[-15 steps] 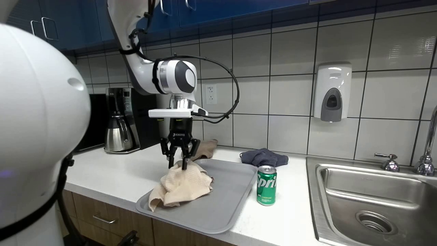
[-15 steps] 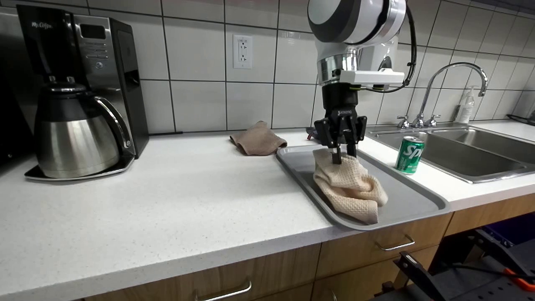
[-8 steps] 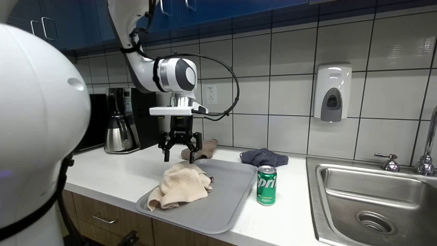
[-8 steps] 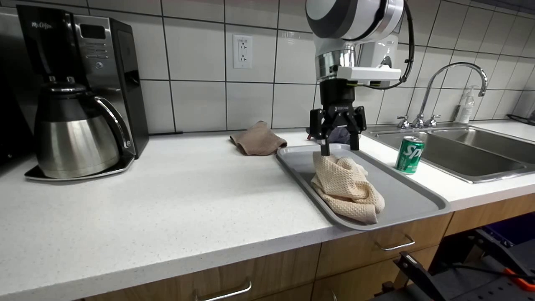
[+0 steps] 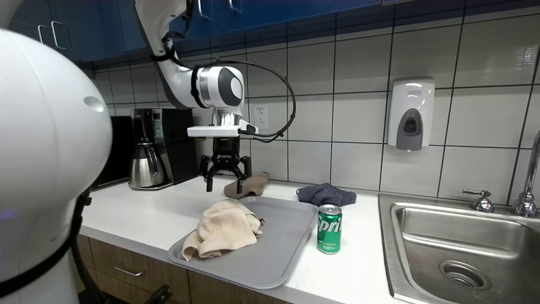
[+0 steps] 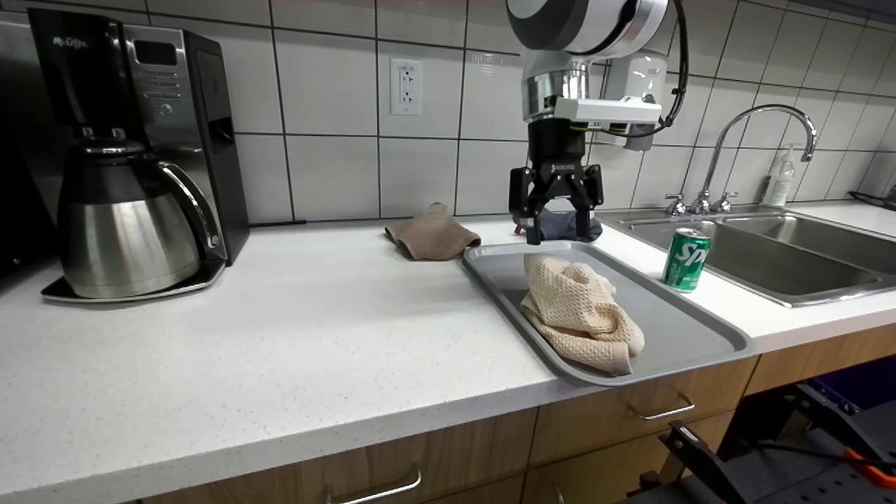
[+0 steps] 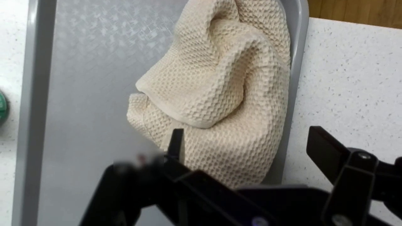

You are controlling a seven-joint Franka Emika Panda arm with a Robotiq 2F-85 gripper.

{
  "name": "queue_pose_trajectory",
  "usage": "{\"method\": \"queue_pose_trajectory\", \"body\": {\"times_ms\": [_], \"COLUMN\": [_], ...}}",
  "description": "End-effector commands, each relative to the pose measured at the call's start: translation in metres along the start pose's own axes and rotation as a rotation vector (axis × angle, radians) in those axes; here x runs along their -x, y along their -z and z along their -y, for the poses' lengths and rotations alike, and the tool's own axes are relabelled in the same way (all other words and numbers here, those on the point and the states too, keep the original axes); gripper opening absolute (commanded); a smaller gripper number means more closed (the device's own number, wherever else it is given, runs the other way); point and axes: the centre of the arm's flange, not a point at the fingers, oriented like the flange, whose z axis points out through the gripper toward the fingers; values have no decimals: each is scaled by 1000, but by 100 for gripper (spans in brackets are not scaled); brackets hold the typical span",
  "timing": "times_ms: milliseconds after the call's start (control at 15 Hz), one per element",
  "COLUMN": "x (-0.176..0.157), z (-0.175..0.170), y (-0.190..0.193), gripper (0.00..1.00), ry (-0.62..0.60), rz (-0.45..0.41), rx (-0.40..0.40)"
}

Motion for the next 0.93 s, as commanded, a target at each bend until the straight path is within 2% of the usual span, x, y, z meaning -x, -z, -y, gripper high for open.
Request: {"method": "queue_pose_trajectory", "body": {"times_ms": [0,867], "x": [-20,-112], "z": [1,-5], "y": [11,26], "gripper": [100,100], "ry": [-20,7], "rz": [-27,-117], "rx": [-5,-25]}}
